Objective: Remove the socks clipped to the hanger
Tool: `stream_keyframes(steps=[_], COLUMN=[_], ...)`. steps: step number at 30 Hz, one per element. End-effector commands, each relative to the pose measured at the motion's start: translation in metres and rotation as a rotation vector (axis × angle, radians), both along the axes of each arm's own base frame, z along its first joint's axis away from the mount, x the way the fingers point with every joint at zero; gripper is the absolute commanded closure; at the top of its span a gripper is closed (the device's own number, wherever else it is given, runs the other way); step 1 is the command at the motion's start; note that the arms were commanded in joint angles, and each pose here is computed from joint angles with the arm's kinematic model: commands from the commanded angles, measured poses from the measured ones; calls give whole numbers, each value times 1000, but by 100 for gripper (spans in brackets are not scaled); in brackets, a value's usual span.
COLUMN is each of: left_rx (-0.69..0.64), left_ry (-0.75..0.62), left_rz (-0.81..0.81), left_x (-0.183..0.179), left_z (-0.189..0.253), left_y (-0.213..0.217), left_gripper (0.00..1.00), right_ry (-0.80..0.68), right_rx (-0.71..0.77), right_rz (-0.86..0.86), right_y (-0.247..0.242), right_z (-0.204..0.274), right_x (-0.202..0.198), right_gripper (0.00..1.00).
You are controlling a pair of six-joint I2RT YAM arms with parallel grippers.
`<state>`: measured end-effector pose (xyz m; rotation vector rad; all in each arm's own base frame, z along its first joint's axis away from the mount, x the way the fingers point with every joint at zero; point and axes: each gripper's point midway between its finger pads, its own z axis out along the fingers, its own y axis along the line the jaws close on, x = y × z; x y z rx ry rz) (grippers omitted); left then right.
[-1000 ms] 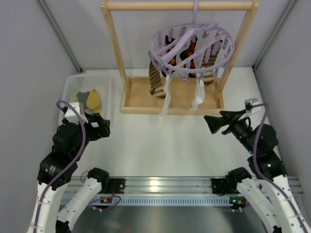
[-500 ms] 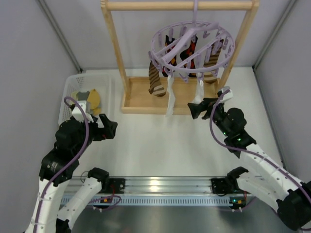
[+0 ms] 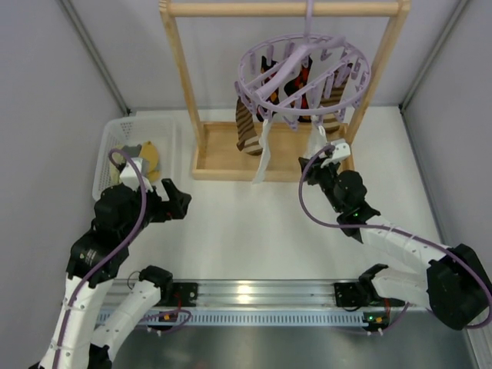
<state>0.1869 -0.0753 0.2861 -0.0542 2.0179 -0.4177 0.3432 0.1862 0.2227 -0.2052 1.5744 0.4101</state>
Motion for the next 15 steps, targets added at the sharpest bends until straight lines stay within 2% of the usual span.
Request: stream_keyframes(steps=[1, 2, 3, 5, 7, 9, 12, 15], left_rx=[-89, -141, -175, -235, -256, -266, -284, -270], left_ry=[-23, -18, -42, -59, -89, -80, -145, -160], left_rz=[-8, -77, -108, -144, -126, -81, -51, -39], left_x=[5, 2, 2, 9, 17, 35, 56, 83], left_z=[19, 24, 35, 52, 77, 87, 133, 154], left_y=[-12, -27, -34, -47, -47, -48, -49, -61], left_gripper=[1, 1, 1, 1, 1, 1, 1, 1], right_ry=[-157, -160, -164, -163, -159, -151, -129, -107], right_rx=[54, 45, 43, 40, 37, 33, 32, 28], right_rz=[-11, -11, -8, -18, -3, -17, -52, -104], right_y=[4, 5, 7, 8, 19, 29, 43, 56], right_z=[38, 37, 37, 35, 34, 33, 30, 29], right_x=[-1, -2, -4, -7, -15, -23, -34, -45], right_gripper=[65, 73, 88, 96, 100, 100, 100, 100])
